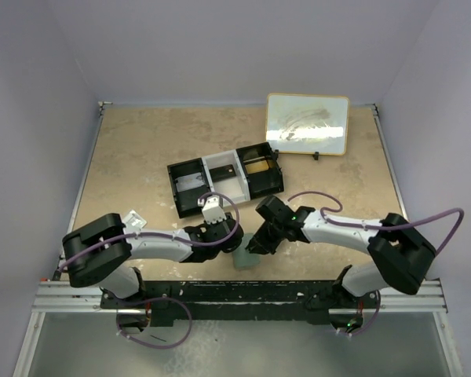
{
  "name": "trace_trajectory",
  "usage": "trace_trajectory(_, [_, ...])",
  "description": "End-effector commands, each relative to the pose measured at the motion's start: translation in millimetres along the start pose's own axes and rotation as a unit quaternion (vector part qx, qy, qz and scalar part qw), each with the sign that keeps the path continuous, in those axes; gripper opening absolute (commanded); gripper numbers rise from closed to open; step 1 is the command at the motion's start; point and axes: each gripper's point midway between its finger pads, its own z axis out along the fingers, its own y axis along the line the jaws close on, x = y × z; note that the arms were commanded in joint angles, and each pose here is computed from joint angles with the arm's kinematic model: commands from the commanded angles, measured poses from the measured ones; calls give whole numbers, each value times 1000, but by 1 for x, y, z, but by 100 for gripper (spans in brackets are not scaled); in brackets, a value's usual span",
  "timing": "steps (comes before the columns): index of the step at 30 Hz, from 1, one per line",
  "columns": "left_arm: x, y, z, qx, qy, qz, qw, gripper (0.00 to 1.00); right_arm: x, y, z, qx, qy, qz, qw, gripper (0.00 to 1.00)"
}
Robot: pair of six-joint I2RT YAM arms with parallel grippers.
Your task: Take the credit cards out of the card holder
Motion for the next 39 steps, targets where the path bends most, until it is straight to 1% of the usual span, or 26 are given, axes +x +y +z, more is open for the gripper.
trace_trajectory(1, [57, 109, 5, -152, 91, 72, 982, 38, -4, -8, -4, -32, -16, 22, 999, 0])
trace_trajectory(6, [62, 116, 6, -157, 96, 74, 980, 35, -5, -18, -12, -44, -20, 30, 998, 0])
trace_trajectory(10, [57, 107, 6, -151, 87, 82, 981, 34, -12, -14, -19, -55, -42, 26, 997, 0])
trace_trajectory(11, [54, 102, 5, -146, 83, 84, 982, 34, -15, -11, -23, -53, -52, 20, 997, 3])
trace_trajectory(12, [51, 95, 4, -138, 81, 85, 983, 34, -18, -8, -26, -53, -60, 10, 997, 9])
trace_trajectory(13, [49, 88, 3, -129, 78, 87, 985, 35, -20, 1, -31, -63, -70, -21, 995, 11])
trace_trajectory(14, [46, 81, 1, -120, 75, 86, 986, 38, -22, 9, -36, -74, -80, -76, 991, 11])
trace_trajectory(16, [37, 65, -5, -102, 69, 83, 989, 42, -32, 26, -48, -100, -115, -142, 978, 13])
trace_trajectory(17, [31, 58, -9, -93, 63, 79, 991, 44, -36, 31, -54, -120, -135, -172, 969, 20])
trace_trajectory(19, [18, 45, -19, -75, 48, 67, 994, 49, -34, 28, -58, -155, -138, -236, 949, 48])
trace_trajectory(20, [12, 42, -24, -68, 43, 61, 995, 50, -34, 32, -62, -177, -138, -259, 939, 55])
trace_trajectory(21, [8, 39, -29, -60, 39, 54, 996, 51, -33, 26, -62, -170, -130, -265, 940, 57])
trace_trajectory(23, [4, 38, -37, -49, 38, 40, 997, 53, -35, 2, -55, -113, -114, -258, 953, 57])
trace_trajectory(25, [10, 36, -40, -22, 49, 22, 998, 55, -32, -14, -45, -80, -94, -266, 956, 58])
trace_trajectory(28, [24, 23, -41, 46, 74, -12, 996, 57, -20, -10, -34, -105, -62, -292, 949, 53])
trace_trajectory(30, [32, 13, -43, 87, 91, -39, 991, 57, -20, -6, -29, -108, -59, -296, 947, 52])
trace_trajectory(33, [38, -2, -44, 129, 104, -64, 984, 58, -18, 3, -25, -120, -54, -318, 939, 53])
trace_trajectory(36, [43, -8, -41, 144, 111, -75, 980, 58, -18, -2, -12, -117, -46, -323, 938, 55])
trace_trajectory(37, [44, -4, -39, 136, 111, -78, 981, 58, -16, -7, -7, -115, -33, -321, 940, 54])
trace_trajectory(39, [45, 6, -35, 122, 106, -88, 983, 58, -14, -18, 3, -105, -18, -318, 942, 50])
